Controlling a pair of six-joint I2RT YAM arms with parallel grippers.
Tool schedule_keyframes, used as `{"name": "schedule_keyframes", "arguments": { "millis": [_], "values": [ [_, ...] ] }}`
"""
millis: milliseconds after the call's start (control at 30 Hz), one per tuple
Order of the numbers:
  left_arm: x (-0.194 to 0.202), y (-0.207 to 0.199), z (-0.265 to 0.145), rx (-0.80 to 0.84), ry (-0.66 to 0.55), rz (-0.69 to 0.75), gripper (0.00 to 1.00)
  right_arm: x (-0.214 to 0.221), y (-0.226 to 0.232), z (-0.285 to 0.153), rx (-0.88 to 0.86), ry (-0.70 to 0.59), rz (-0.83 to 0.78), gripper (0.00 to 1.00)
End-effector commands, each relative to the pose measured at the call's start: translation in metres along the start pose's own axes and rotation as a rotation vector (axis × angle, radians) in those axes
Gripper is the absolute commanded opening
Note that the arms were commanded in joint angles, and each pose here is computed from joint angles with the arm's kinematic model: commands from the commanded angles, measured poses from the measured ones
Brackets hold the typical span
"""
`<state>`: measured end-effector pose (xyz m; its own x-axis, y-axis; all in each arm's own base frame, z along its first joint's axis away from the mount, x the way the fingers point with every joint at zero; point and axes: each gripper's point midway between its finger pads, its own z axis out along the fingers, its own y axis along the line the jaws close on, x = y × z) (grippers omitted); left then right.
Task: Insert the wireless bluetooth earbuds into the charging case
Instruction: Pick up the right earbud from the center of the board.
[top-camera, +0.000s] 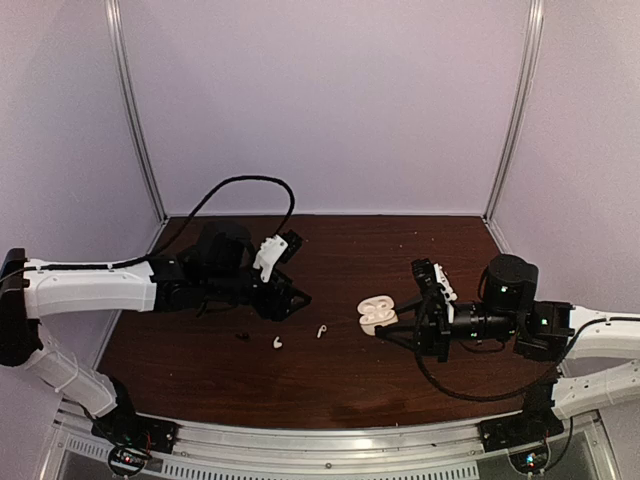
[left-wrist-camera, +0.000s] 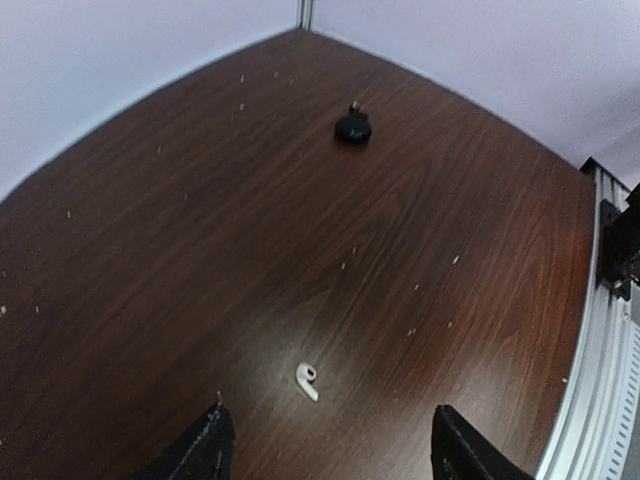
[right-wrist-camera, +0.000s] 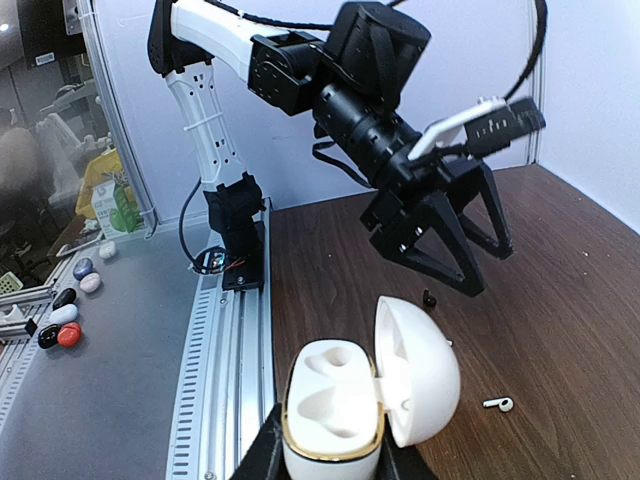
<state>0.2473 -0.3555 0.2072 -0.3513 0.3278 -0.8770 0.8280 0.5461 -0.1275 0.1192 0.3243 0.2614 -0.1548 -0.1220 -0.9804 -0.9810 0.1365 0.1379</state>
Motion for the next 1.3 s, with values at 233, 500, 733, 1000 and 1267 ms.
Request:
{"name": "schedule_keyframes", "arguments": {
  "millis": [233,500,733,1000,1267],
  "values": [
    [0.055,0.049,0.044,-0.051,0.304,-0.187,0.64,-0.007,0.005,-0.014,0.007,-0.068,-0.016,0.00],
    [0.071,0.041,0.088,0.060,0.456,-0.152,0.55,-0.004,0.005,-0.013,0.000,-0.061,-0.010,0.00],
    [0.088,0.034,0.114,0.067,0.562,-0.106,0.52,-0.002,0.003,-0.011,0.005,-0.055,-0.003,0.00],
    [0.104,0.028,0.131,0.038,0.672,-0.069,0.51,0.000,0.004,-0.009,-0.003,-0.048,-0.006,0.00],
    [0.120,0.030,0.144,-0.024,0.755,-0.021,0.48,-0.001,0.003,-0.010,0.001,-0.050,-0.004,0.00]
  ]
}}
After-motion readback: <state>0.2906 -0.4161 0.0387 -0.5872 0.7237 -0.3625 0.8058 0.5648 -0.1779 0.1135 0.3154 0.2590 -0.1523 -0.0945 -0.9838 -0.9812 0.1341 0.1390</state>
